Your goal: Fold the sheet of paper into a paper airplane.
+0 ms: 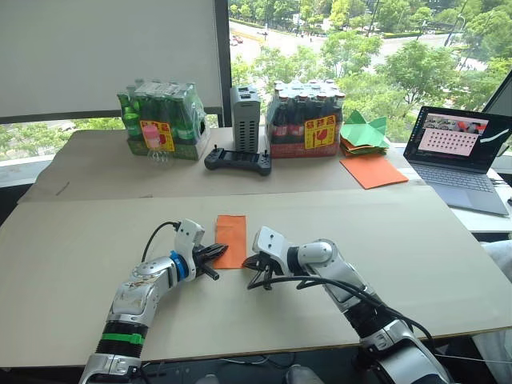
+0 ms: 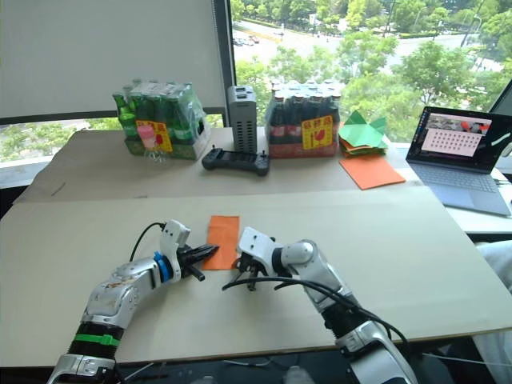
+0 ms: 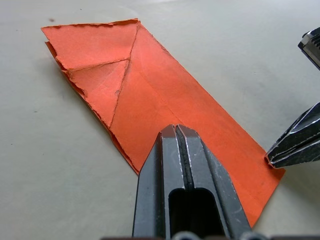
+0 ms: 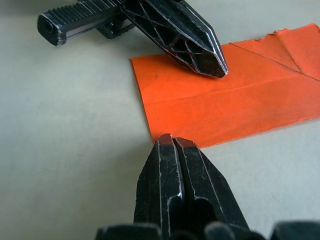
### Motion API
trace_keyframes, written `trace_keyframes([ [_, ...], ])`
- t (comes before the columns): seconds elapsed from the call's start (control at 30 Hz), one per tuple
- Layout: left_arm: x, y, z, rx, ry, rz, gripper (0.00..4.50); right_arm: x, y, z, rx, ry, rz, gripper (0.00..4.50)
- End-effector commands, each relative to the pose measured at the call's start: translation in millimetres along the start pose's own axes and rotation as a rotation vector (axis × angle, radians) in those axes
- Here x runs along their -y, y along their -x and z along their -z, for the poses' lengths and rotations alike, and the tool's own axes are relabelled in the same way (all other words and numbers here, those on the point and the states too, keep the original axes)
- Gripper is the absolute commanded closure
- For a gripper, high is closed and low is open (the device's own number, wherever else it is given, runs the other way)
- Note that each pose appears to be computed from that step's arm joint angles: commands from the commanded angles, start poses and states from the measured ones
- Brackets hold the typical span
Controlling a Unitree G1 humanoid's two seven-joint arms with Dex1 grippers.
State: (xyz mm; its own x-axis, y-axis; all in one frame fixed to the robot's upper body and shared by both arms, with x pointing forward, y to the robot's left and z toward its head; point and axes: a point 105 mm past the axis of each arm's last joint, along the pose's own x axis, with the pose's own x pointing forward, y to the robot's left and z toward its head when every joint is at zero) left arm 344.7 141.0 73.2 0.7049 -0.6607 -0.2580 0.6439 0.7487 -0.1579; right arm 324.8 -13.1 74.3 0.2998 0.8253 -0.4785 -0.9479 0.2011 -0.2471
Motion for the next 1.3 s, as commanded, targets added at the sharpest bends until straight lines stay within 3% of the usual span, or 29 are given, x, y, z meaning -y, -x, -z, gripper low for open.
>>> trace_keyframes([
  [0.03, 2, -2, 6, -0.026, 0.007, 0.009, 4.50, -31, -10, 27, -0.080, -0.075, -0.144, 4.49],
  [0.2, 3, -2, 1, -0.003, 0.021, 0.009, 4.50, -29, -6, 6, 0.032, -0.111, -0.161, 4.49],
  [0.53, 4, 1, -37, 0.131, 0.076, 0.024, 4.50, -9, 18, -40, 0.241, -0.218, -0.164, 4.49],
  [0.67, 6, 8, -57, 0.195, 0.102, 0.038, 4.50, -3, 25, -43, 0.257, -0.223, -0.140, 4.49],
  [0.87, 6, 21, -69, 0.220, 0.107, 0.033, 4.50, 9, 38, -51, 0.317, -0.267, -0.093, 4.49],
  [1.3, -8, 43, -52, 0.164, 0.124, -0.023, 4.50, 35, 69, -47, 0.311, -0.276, 0.036, 4.49],
])
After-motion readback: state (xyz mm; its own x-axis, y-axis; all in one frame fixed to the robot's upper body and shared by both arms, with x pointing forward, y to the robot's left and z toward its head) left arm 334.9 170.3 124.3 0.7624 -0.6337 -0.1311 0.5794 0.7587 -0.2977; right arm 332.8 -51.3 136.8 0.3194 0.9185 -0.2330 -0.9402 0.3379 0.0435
